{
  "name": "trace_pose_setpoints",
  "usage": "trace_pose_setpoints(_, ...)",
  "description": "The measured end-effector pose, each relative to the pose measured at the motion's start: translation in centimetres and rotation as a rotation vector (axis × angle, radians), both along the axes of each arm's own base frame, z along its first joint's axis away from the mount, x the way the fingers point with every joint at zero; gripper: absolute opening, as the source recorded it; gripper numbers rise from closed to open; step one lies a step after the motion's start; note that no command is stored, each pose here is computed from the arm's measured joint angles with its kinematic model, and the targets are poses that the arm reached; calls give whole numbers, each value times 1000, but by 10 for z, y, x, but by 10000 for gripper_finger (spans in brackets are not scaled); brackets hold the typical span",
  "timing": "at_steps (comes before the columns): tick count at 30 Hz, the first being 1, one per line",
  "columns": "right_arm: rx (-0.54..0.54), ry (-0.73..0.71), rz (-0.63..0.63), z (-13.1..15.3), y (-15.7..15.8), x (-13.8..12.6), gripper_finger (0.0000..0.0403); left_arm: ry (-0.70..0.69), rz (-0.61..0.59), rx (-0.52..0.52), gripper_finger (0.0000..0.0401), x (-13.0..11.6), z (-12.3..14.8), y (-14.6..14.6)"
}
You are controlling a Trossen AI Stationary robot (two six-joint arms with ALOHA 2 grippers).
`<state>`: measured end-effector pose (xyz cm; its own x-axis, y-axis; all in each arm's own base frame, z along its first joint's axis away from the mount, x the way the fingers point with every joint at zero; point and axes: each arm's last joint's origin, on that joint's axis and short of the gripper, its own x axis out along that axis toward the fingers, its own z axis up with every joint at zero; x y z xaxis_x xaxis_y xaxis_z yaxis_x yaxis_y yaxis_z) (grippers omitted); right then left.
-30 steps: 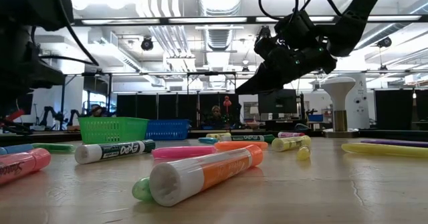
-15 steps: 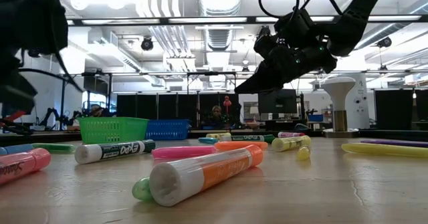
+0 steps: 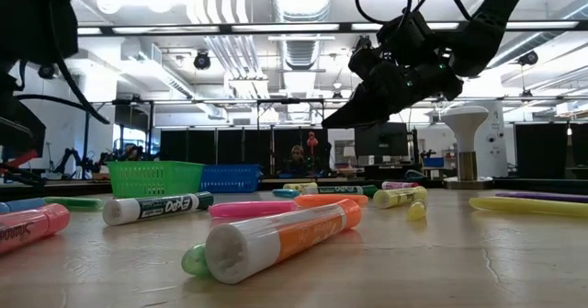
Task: Pick & Place Markers
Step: Put the yellow highlighter into the orange bin
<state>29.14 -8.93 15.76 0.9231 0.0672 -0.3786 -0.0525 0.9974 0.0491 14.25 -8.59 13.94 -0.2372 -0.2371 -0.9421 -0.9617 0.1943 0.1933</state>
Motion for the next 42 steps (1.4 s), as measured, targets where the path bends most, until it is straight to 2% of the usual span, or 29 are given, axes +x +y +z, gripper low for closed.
trace_pose_setpoints(4, 1, 0, 2, 0, 0, 0, 13, -42, -9, -12, 54, 5, -2, -3)
trace_pose_setpoints(11, 3, 0, 1, 0, 0, 0, 13, -45, -67, -14, 53, 6, -5, -3)
trace_pose_setpoints(27, 4, 1, 0, 0, 0, 0, 13, -85, -117, -13, 53, 9, 0, -4)
trace_pose_setpoints(37, 4, 1, 0, 0, 0, 0, 13, -66, -101, -16, 53, 7, -2, -3)
trace_pose_setpoints(42, 3, 1, 4, 0, 2, 0, 13, -94, -136, -36, 80, 9, -2, -4)
